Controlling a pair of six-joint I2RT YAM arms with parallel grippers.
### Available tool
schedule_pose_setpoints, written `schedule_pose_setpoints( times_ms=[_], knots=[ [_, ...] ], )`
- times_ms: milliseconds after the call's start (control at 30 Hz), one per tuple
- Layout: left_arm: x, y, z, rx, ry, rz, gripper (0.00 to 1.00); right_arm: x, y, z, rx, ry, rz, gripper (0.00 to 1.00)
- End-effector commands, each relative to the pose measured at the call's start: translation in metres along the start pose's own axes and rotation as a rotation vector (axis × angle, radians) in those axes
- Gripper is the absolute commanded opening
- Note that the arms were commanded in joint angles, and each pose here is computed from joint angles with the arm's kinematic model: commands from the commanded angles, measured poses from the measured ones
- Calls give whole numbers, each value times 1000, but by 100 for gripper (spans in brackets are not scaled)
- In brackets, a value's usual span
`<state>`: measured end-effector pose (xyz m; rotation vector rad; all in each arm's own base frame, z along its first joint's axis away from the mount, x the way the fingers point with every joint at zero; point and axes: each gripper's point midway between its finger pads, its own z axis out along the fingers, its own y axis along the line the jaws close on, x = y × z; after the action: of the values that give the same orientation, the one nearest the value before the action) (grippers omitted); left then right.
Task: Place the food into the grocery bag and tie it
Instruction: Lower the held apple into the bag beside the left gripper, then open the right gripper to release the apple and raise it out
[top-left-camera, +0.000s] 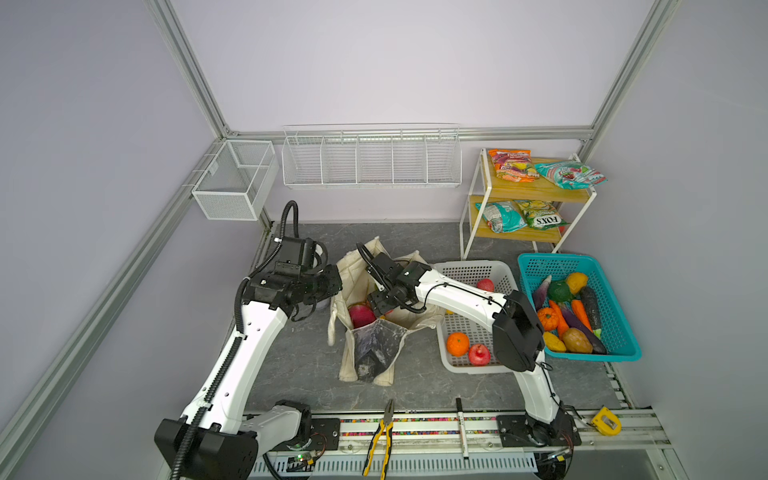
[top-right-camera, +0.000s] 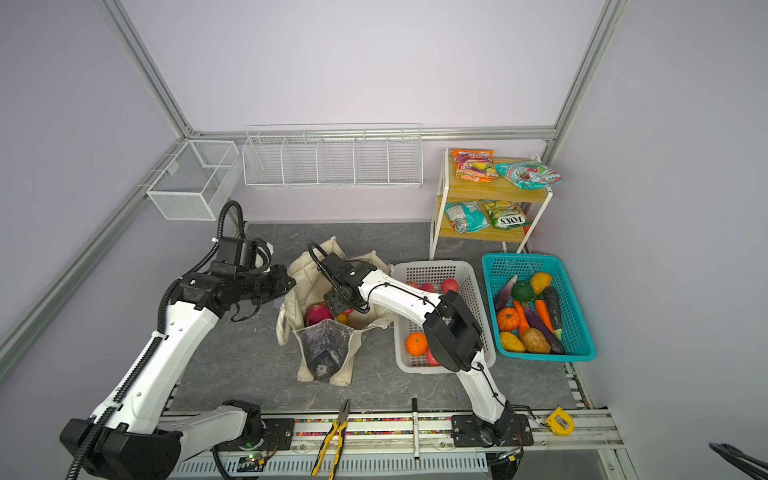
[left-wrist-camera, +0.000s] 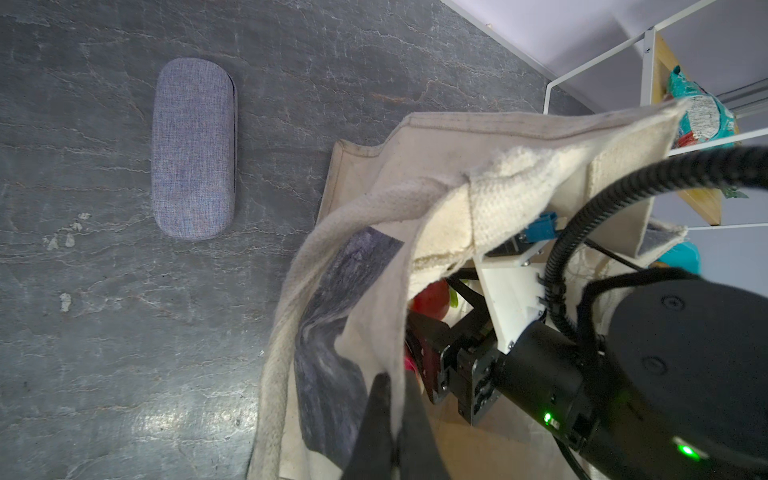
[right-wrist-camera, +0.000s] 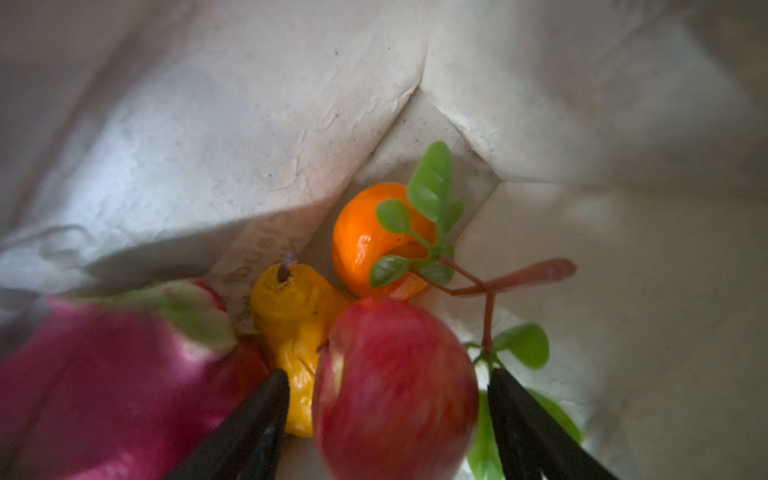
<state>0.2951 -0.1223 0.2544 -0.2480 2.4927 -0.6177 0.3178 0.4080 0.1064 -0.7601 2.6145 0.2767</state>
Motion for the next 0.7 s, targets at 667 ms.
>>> schedule_pose_setpoints(
  times_ms=[667],
  knots=[
    [5, -16, 4, 104, 13, 82, 0, -39, -14, -146, -15, -258, 104, 88]
  ],
)
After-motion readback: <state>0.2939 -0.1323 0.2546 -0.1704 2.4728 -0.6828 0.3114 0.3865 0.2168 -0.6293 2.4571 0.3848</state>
